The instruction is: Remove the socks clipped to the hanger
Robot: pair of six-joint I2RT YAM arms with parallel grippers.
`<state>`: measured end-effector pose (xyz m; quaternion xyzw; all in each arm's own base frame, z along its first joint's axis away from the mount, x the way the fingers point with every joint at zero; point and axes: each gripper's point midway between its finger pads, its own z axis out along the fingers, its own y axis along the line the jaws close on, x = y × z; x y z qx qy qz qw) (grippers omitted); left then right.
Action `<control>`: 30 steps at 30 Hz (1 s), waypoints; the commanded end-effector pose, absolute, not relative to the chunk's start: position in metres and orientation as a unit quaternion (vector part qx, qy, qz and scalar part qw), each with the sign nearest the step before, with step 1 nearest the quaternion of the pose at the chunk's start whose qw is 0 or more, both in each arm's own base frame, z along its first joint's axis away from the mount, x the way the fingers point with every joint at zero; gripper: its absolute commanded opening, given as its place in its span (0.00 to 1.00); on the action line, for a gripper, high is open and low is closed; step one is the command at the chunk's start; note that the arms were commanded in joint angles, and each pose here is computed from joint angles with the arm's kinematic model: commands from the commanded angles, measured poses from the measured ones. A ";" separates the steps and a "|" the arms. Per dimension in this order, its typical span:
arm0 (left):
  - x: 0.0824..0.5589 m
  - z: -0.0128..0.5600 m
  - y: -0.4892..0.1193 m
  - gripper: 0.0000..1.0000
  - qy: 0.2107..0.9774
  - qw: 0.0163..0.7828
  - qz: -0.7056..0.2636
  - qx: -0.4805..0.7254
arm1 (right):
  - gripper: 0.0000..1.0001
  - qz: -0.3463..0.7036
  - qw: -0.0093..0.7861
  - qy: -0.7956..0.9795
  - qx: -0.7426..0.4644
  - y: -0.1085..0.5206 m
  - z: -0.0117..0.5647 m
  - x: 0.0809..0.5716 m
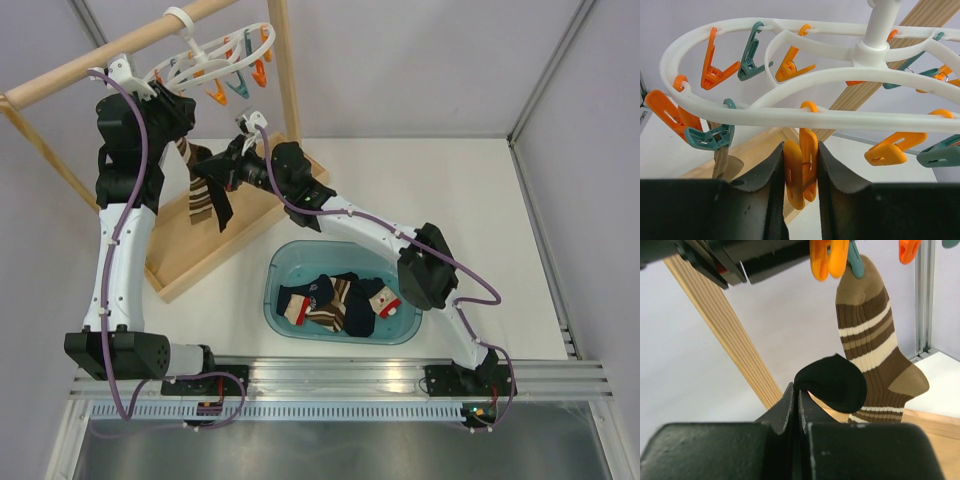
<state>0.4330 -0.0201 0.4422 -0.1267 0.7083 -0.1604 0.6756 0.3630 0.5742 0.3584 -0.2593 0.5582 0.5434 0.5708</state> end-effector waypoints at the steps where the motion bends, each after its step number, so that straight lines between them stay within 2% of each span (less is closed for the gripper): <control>1: 0.428 0.469 -0.023 0.02 0.686 0.698 -0.169 -0.117 | 0.01 0.552 0.583 0.534 -0.265 0.572 0.377 0.352; 3: 0.428 0.466 -0.024 0.02 0.689 0.695 -0.171 -0.114 | 0.01 0.551 0.584 0.534 -0.264 0.571 0.378 0.353; 4: 0.428 0.467 -0.024 0.25 0.688 0.696 -0.171 -0.114 | 0.01 0.549 0.585 0.535 -0.265 0.570 0.377 0.354; 7: 0.425 0.465 -0.025 0.74 0.689 0.695 -0.171 -0.113 | 0.01 0.543 0.588 0.537 -0.265 0.566 0.377 0.353; 8: 0.424 0.465 -0.024 0.87 0.689 0.695 -0.171 -0.113 | 0.01 0.541 0.589 0.539 -0.266 0.565 0.375 0.353; 10: 0.422 0.462 -0.024 1.00 0.691 0.694 -0.168 -0.114 | 0.01 0.536 0.589 0.543 -0.266 0.562 0.373 0.351; 20: 0.394 0.431 -0.020 1.00 0.709 0.680 -0.148 -0.113 | 0.01 0.501 0.596 0.566 -0.270 0.530 0.359 0.339; 30: 0.342 0.406 -0.012 1.00 0.719 0.680 -0.108 -0.097 | 0.01 0.403 0.601 0.633 -0.277 0.453 0.343 0.307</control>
